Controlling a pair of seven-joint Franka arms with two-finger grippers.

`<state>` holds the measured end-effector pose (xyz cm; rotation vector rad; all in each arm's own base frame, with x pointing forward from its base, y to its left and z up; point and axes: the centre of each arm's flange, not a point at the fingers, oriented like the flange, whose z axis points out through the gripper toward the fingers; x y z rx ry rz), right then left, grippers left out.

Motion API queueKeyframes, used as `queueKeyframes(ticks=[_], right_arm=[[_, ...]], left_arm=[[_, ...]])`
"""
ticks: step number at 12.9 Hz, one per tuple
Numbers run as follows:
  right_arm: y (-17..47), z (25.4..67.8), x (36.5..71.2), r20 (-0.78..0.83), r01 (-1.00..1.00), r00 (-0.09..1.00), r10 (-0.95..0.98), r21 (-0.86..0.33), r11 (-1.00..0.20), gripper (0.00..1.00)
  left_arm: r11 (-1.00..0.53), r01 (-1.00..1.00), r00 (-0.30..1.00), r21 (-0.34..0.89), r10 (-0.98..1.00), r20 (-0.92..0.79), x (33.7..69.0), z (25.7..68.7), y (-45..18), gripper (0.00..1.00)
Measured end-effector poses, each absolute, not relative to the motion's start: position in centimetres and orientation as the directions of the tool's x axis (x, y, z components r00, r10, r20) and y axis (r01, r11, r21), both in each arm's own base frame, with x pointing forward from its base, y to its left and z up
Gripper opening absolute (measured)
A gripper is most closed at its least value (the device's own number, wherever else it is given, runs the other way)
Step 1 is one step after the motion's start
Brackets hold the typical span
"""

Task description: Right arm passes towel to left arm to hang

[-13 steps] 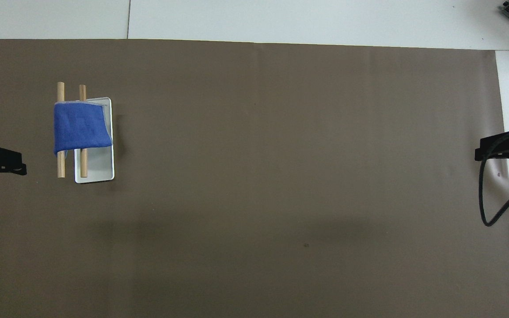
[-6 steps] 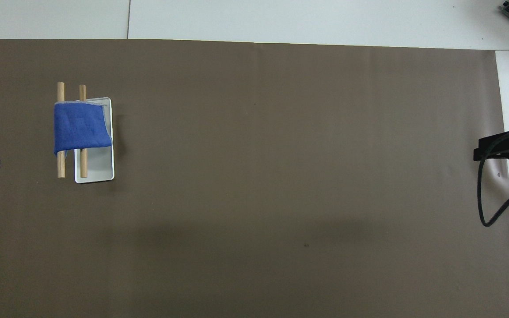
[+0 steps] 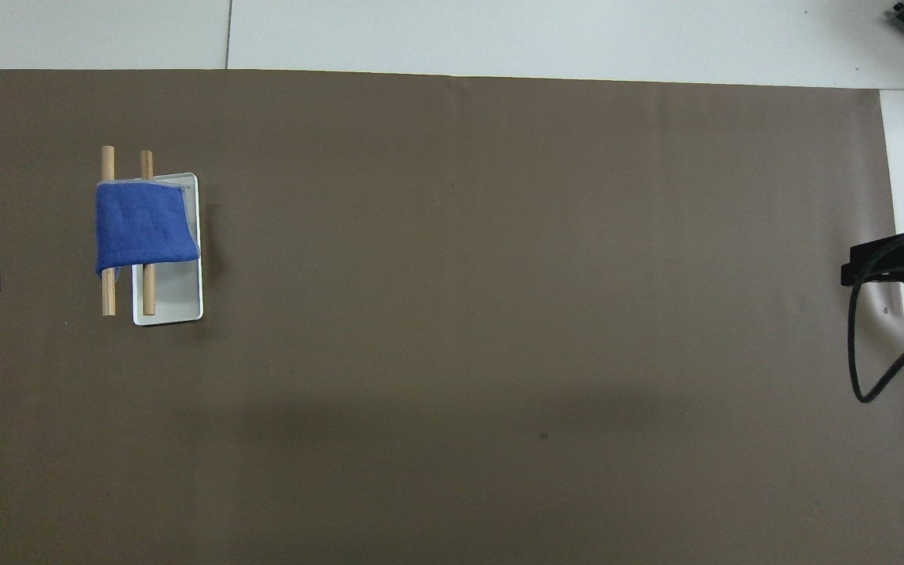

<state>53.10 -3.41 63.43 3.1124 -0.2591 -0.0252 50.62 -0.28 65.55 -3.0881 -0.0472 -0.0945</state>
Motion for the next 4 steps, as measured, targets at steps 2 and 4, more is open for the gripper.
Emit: queueKeyframes(ticks=[2, 4], right_arm=[[-3.41, 63.43, 53.09, -0.015, -0.165, 0.986, -0.165, 0.02, -0.986, 1.0], [-3.41, 63.43, 53.09, -0.015, -0.165, 0.986, -0.165, 0.02, -0.986, 1.0]], left_arm=[[-0.999, 0.031, 0.998, -0.016, 0.03, 0.053, 50.64, 65.04, -0.6, 1.0], [-1.0, 0.031, 0.999, -0.004, 0.031, 0.044, 50.58, 64.55, -0.74, 1.0]])
